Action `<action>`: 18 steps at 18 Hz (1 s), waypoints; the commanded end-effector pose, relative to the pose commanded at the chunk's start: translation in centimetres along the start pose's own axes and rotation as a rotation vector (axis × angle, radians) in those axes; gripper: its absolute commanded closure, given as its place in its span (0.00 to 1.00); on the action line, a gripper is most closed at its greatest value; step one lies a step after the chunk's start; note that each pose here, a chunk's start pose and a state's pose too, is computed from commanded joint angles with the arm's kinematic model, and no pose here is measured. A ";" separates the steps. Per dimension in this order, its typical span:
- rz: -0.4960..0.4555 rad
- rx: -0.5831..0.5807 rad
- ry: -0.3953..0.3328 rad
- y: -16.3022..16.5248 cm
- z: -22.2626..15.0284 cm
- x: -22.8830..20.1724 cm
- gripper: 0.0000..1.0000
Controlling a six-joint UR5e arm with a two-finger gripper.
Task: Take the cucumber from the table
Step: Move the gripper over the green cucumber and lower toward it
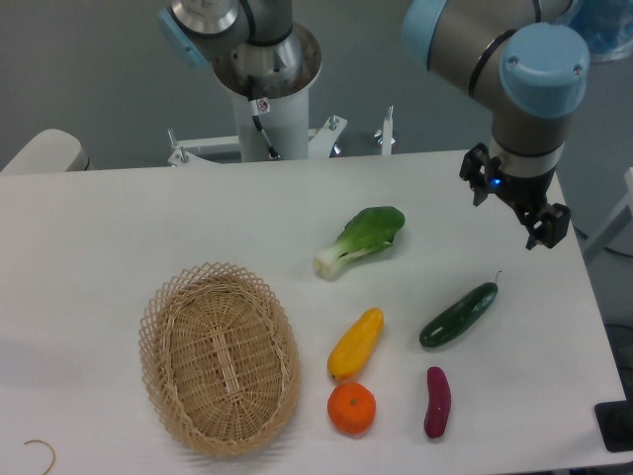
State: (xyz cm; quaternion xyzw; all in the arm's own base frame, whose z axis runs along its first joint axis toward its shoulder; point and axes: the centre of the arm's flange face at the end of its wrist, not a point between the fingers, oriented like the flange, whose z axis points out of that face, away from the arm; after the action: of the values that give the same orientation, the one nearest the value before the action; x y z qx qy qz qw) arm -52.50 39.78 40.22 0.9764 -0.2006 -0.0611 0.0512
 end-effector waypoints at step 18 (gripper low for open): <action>-0.095 0.090 -0.011 -3.2 11.5 -4.2 0.00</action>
State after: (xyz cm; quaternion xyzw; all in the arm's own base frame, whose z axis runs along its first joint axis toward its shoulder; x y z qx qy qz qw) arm -56.75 43.49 28.87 0.9858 -0.1566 -0.0598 0.0031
